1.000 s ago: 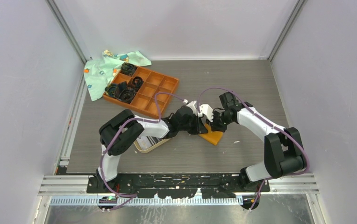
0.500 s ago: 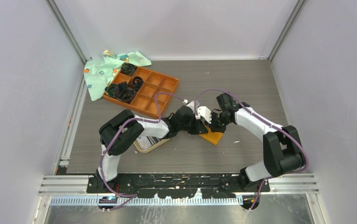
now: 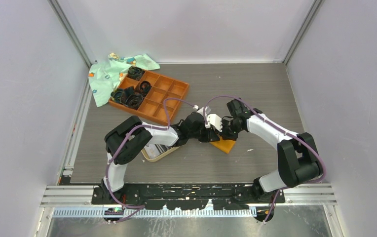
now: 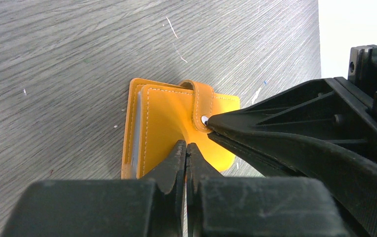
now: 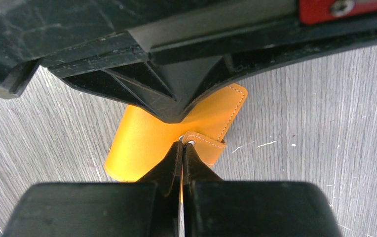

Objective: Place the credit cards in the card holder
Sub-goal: Close the card holder at the center of the board.

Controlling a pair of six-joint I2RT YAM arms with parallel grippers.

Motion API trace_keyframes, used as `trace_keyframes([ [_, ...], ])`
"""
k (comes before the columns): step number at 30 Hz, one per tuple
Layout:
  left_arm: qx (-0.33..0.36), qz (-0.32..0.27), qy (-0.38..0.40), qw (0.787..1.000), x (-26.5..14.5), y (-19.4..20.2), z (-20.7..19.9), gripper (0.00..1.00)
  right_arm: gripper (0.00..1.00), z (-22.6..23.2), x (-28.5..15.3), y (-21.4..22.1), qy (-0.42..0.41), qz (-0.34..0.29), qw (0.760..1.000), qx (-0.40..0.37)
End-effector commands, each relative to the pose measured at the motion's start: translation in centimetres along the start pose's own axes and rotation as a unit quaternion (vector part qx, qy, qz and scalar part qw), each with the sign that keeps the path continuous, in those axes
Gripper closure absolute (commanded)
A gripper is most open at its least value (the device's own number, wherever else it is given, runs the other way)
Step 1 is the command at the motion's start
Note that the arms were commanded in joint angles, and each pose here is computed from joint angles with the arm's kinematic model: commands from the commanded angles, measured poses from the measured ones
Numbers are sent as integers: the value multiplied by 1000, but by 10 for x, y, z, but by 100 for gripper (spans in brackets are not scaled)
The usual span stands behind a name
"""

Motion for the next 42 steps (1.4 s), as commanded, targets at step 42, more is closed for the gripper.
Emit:
trace_keyframes([
  [42,-6,-12,20,1000,1,3,11,100,99,51,30,42,-117,135,981,-71],
])
Point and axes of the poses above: each gripper's point midway between its finger pads, its own x axis out along the fingers, its own z axis along the line the jaws close on, y = z × x, the point moved 4 cm from there along -x, back along the fingers, and after that the axes turned 8 degrees about -x, right-handed, at the moved point
